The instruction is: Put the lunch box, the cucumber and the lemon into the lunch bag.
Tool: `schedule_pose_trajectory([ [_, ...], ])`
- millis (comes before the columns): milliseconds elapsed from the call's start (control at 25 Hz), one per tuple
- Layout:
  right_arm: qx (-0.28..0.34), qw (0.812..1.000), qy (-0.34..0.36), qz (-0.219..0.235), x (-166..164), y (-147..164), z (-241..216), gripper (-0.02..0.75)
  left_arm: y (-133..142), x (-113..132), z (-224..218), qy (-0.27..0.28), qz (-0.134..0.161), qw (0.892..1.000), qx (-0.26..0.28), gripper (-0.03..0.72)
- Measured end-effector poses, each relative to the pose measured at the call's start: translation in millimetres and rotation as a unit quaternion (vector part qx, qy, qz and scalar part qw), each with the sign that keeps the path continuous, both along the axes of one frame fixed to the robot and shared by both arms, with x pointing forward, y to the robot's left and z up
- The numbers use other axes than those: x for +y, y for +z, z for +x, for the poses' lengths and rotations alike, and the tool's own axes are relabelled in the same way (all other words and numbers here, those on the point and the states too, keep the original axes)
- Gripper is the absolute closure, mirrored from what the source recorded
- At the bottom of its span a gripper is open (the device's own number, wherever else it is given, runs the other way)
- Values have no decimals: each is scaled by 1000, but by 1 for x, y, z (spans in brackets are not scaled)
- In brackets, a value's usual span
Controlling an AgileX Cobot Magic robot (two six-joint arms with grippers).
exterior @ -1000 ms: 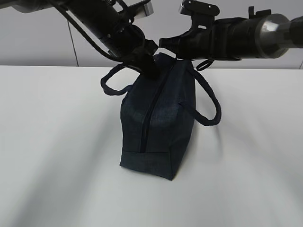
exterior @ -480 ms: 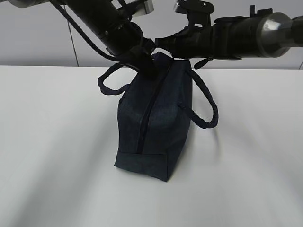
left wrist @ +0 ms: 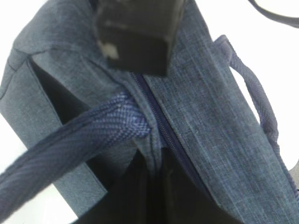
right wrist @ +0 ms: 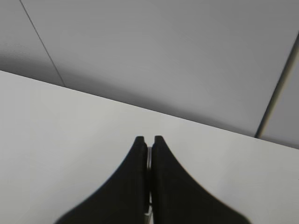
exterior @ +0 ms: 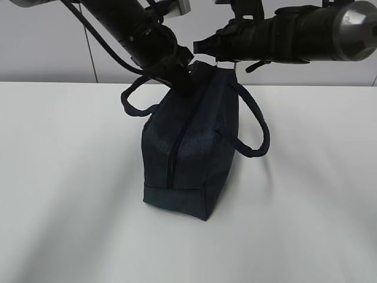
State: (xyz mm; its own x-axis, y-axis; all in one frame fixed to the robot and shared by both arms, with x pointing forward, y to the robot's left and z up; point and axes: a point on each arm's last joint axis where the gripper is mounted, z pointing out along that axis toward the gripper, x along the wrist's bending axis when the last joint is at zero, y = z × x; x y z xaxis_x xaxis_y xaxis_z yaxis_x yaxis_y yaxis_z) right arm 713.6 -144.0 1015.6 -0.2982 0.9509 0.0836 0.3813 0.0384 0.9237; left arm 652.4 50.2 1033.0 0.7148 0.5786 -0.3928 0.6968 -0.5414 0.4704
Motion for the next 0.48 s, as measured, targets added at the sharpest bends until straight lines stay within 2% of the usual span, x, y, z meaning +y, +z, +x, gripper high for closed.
schedule_pose_trajectory([
  [480,6,1000,13,17,1,2,-7,738,0,0,-1,-3,3,1000,1,697],
])
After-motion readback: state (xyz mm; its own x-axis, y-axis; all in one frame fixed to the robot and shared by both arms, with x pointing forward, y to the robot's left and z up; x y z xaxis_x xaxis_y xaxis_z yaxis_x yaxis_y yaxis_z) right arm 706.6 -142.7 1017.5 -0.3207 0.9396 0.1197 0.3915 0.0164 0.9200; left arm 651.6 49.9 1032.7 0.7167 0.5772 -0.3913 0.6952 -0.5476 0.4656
